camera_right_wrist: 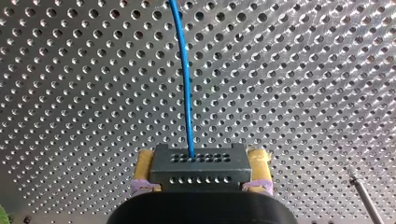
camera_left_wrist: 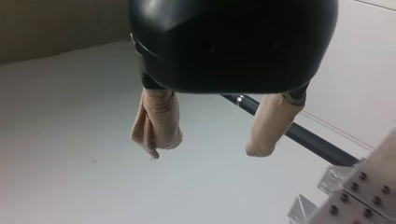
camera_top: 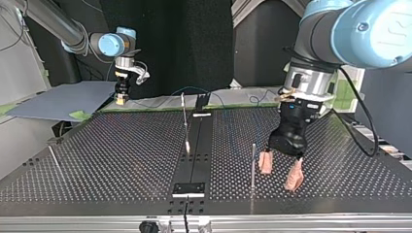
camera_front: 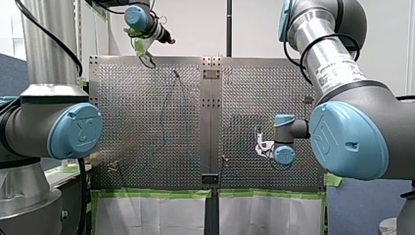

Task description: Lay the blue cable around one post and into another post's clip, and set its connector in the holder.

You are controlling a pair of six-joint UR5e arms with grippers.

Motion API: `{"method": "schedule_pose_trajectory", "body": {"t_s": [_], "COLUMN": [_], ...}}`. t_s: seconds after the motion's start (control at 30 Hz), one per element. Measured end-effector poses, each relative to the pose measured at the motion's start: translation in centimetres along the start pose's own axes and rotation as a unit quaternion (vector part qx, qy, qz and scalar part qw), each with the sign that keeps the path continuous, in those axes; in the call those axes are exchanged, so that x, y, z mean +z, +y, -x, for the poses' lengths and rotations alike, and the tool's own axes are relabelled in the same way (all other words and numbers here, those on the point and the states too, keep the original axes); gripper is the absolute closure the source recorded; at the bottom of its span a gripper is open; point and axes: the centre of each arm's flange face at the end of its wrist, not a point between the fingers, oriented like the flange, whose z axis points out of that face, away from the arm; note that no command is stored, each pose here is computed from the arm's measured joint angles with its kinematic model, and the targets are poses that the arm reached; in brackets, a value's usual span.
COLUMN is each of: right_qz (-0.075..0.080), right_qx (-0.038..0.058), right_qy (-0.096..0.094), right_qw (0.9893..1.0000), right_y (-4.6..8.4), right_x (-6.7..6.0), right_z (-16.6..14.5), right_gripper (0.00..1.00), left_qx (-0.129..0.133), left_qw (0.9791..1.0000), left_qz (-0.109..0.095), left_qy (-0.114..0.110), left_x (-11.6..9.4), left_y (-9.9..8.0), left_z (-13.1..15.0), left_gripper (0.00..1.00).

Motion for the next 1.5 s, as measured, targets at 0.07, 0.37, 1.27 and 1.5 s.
{"method": "schedule_pose_trajectory", "body": {"t_s": [0.07, 0.37, 1.27, 1.5], "right_qz": [0.0, 0.0, 0.0, 0.0], "right_qx": [0.0001, 0.0002, 0.0003, 0.0001], "right_qy": [-0.001, -0.001, -0.002, -0.002], "right_qw": [1.0, 1.0, 1.0, 1.0], "right_y": [-0.01, -0.01, 0.02, 0.05], "right_x": [-0.02, -0.02, -0.04, -0.03], "right_z": [0.01, 0.02, 0.05, 0.05], "right_gripper": [0.8, 0.8, 0.8, 0.8], "left_qx": [0.007, 0.045, 0.166, 0.196], "left_qw": [0.9999, 0.9988, 0.986, 0.9805], "left_qz": [0.005, 0.013, 0.009, 0.009], "left_qy": [0.005, 0.014, 0.017, 0.017], "left_x": [-0.14, -0.37, -0.44, -0.36], "left_y": [0.08, 0.24, 0.06, 0.17], "left_z": [-0.09, -0.24, -0.44, -0.4], "left_gripper": [0.0, 0.0, 0.0, 0.0]}}
